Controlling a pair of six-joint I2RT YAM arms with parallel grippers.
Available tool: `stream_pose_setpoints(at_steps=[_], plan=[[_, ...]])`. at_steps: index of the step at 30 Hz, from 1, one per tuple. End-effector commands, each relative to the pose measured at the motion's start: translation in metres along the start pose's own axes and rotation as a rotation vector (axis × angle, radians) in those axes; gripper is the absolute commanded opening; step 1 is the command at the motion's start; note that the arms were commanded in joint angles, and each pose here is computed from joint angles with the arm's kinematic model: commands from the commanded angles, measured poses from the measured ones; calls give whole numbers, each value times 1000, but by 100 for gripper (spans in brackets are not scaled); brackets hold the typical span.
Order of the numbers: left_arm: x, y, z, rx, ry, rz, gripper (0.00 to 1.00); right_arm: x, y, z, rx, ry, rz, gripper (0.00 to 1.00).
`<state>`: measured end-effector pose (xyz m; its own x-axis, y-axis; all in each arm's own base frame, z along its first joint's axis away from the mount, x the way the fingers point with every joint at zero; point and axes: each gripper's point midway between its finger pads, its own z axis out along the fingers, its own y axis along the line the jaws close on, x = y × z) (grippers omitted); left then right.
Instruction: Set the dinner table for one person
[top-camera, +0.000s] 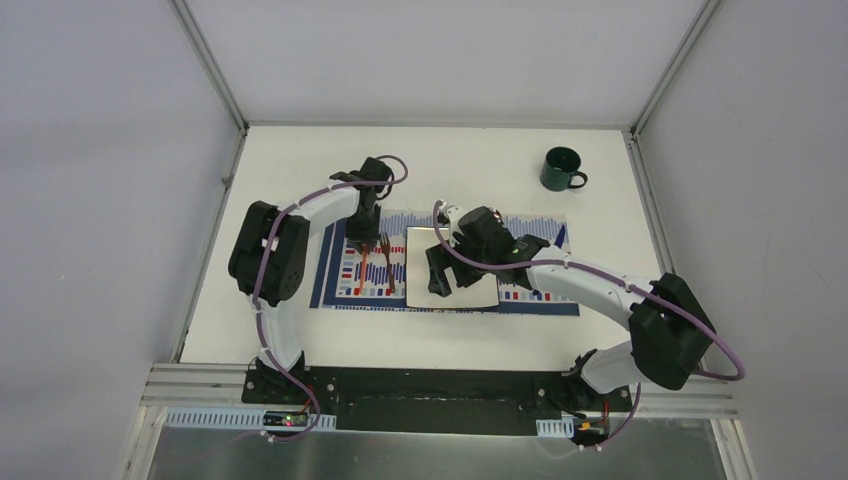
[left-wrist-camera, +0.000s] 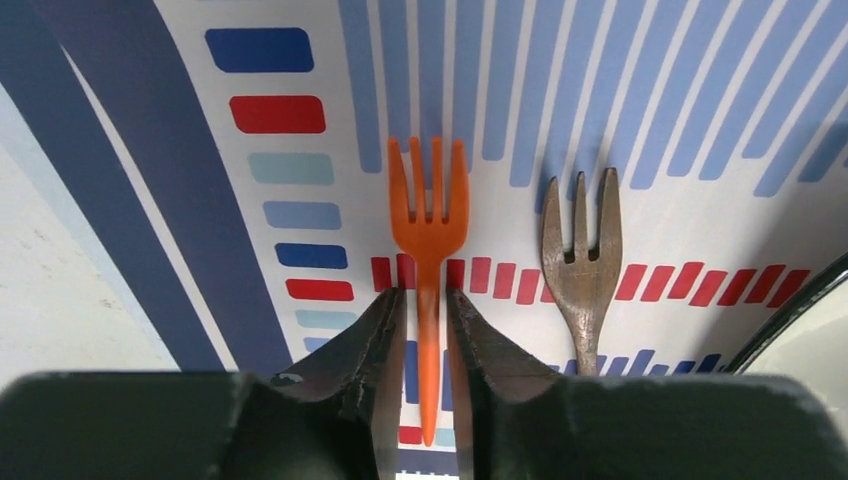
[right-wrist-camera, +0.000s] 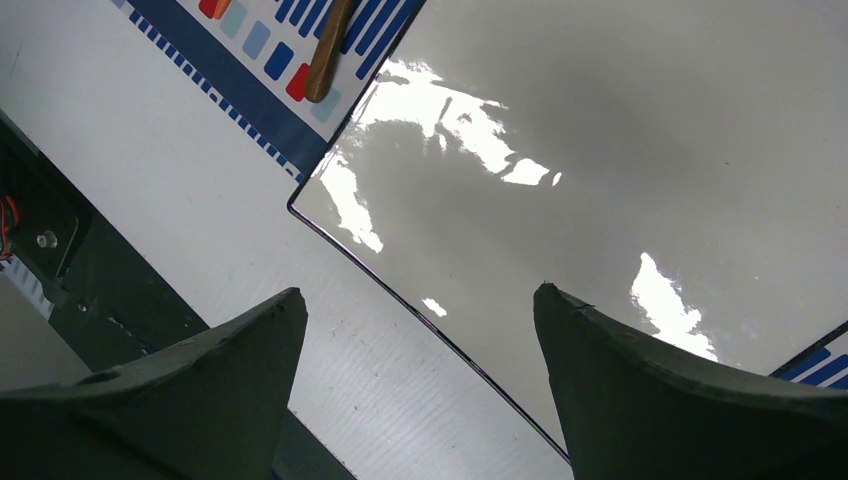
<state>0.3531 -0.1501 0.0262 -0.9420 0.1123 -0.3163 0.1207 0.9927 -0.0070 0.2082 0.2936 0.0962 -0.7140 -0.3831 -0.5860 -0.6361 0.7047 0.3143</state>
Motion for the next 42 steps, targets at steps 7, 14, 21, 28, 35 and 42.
stream_pose_setpoints(at_steps=[7, 14, 21, 28, 35, 42], plan=[[-11, 10, -46, -10, -85, -4, 99, -15, 5, 11, -13, -25, -4, 88], [-14, 27, -94, -55, -194, -22, 99, -34, 15, 29, -59, -42, 18, 87], [-13, 30, -112, -51, -263, -70, 99, -68, 33, 63, -66, -20, 0, 82], [-9, 33, -127, -28, -348, -115, 99, -83, 50, 101, -57, 20, -44, 75], [-5, 25, -150, 52, -419, -143, 99, -73, 40, 123, 110, 70, -97, 60], [-5, 26, -171, 78, -484, -164, 99, -68, 22, 127, 244, 61, -79, 12]])
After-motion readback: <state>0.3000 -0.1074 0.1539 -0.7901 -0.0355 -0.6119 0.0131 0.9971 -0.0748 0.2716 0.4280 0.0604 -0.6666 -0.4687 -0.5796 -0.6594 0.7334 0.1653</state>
